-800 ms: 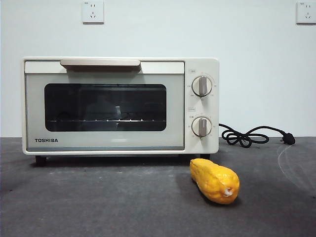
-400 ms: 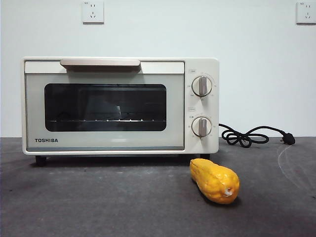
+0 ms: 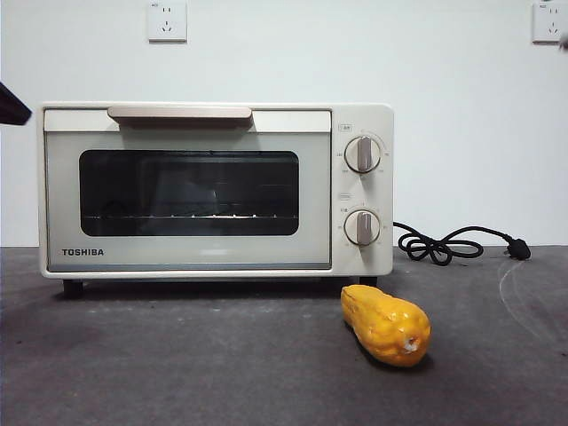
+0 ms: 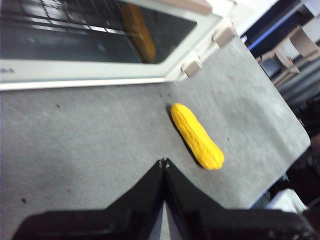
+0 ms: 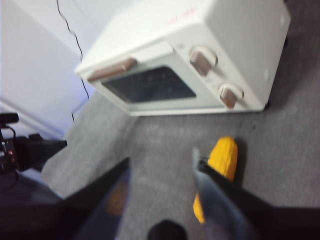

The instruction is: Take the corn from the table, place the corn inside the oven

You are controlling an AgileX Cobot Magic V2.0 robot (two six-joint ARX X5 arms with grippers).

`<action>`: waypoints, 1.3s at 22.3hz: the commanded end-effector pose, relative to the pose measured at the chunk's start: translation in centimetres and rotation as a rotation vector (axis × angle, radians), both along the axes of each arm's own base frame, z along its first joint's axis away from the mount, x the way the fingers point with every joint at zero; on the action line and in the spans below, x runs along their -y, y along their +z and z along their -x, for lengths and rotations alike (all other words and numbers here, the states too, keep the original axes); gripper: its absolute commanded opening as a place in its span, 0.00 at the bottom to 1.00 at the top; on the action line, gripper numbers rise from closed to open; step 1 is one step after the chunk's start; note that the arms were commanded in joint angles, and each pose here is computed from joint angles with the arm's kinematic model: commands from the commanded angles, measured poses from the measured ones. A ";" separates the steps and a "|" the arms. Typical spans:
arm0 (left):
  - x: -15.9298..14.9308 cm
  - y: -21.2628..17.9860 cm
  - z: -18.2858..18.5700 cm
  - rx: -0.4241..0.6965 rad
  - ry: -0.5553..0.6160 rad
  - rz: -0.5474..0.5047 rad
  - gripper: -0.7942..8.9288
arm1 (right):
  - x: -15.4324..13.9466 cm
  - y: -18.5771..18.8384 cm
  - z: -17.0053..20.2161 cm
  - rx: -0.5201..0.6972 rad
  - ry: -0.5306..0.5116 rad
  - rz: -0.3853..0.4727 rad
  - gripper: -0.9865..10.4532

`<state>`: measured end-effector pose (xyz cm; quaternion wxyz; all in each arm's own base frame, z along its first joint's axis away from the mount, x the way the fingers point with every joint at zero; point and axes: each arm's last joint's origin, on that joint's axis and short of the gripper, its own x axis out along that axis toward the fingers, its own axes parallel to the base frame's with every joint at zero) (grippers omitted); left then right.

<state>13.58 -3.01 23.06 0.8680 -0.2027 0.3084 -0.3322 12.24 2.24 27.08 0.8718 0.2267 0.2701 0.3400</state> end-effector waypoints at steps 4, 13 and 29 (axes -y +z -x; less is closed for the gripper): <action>1.2 -0.1 0.0 0.006 -0.080 -0.017 0.08 | -3.0 0.8 -2.6 -0.049 0.056 0.170 0.51; 2.2 0.1 0.1 0.025 -0.070 -0.040 0.08 | -12.9 -2.3 -6.1 -0.160 0.099 0.584 0.50; 2.2 0.2 -0.1 0.036 -0.043 -0.036 0.08 | -17.2 -11.0 -10.4 -0.420 0.155 0.805 0.24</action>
